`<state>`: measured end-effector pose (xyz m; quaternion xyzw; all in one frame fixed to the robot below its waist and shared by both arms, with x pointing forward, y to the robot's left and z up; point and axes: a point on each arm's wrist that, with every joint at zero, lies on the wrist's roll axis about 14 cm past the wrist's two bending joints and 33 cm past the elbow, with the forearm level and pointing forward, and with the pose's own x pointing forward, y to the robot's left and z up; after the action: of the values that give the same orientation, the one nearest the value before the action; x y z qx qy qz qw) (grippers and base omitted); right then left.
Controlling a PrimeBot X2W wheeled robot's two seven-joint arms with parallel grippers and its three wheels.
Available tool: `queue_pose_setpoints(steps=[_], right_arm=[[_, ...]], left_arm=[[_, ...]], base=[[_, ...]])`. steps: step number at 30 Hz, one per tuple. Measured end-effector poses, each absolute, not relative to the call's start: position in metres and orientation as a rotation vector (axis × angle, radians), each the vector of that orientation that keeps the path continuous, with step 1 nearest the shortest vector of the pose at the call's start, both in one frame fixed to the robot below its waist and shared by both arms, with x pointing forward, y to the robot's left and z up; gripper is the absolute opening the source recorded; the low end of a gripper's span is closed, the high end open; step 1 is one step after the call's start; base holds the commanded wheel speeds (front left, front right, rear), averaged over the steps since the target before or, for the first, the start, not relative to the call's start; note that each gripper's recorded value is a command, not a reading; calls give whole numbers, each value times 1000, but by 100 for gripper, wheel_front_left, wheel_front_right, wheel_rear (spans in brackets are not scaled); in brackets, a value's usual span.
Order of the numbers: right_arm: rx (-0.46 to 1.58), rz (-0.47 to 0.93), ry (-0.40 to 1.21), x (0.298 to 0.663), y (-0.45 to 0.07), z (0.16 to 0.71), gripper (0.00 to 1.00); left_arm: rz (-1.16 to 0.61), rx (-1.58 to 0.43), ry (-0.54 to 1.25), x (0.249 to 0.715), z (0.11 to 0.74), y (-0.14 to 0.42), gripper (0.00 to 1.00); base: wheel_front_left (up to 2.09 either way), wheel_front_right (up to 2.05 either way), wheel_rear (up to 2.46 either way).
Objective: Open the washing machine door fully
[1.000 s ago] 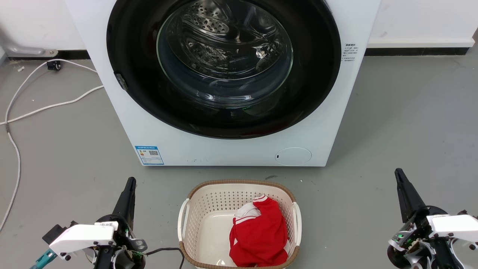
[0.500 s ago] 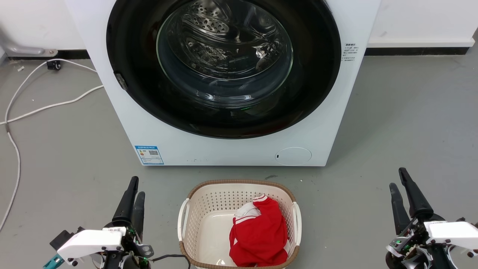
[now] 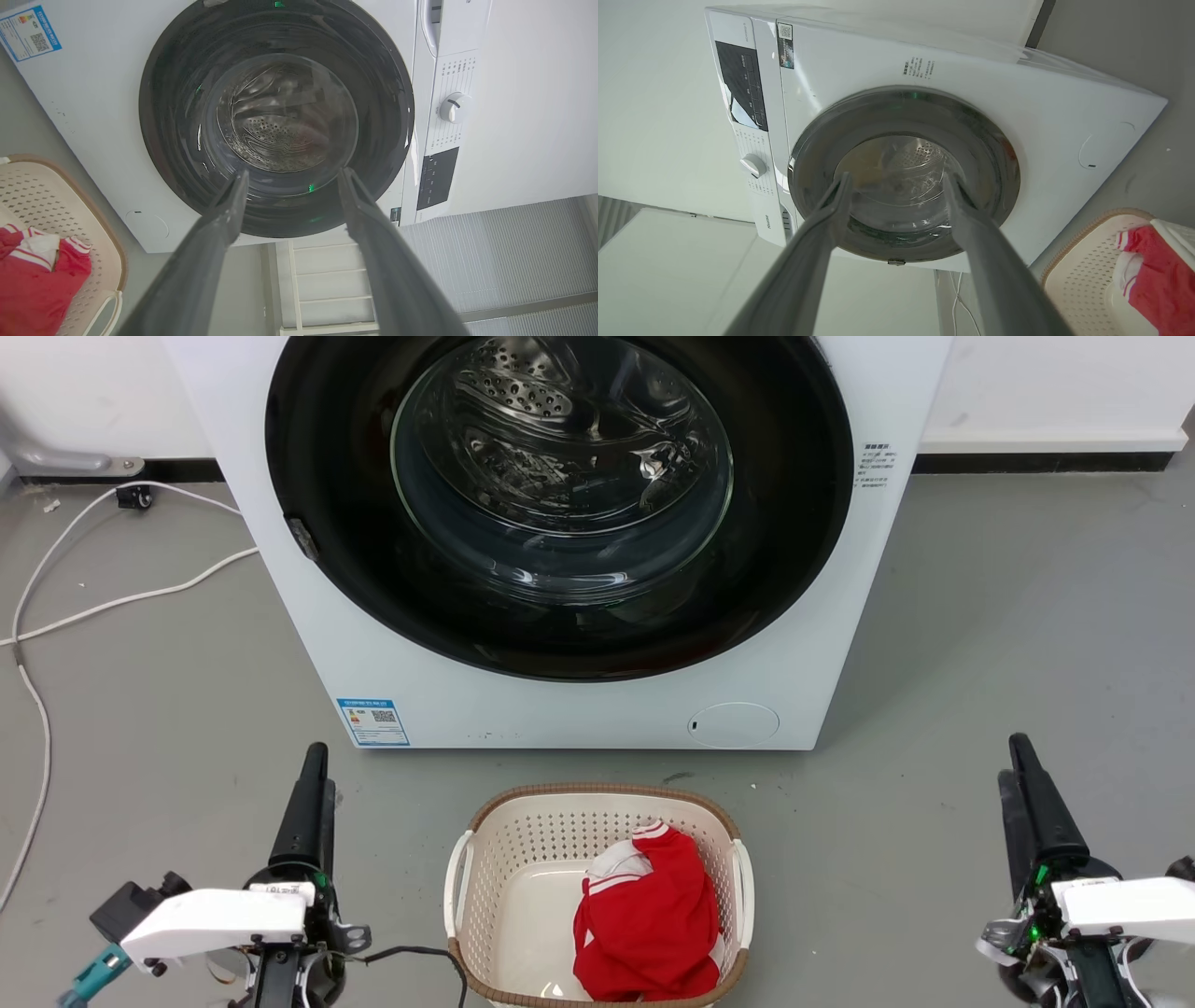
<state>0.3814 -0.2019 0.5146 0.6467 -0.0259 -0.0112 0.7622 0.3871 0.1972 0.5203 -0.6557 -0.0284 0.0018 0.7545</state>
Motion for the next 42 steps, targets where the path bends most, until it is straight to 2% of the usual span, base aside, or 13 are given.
queue_pose_setpoints(steps=[10, 11, 18, 42], right_arm=[[1056, 43, -132, 384, -197, 548, 100], [959, 53, -139, 382, -193, 551, 100], [753, 62, -129, 377, -187, 549, 100], [378, 83, -79, 367, -175, 537, 100]], left_arm=[[-32, -1203, -150, 390, 550, 201, 100], [-40, -1126, -168, 390, 556, 200, 100], [-52, -969, -200, 389, 567, 198, 100], [-64, -429, -163, 381, 556, 185, 100]], base=[[0, 0, 0], [0, 0, 0], [0, 0, 0], [0, 0, 0]])
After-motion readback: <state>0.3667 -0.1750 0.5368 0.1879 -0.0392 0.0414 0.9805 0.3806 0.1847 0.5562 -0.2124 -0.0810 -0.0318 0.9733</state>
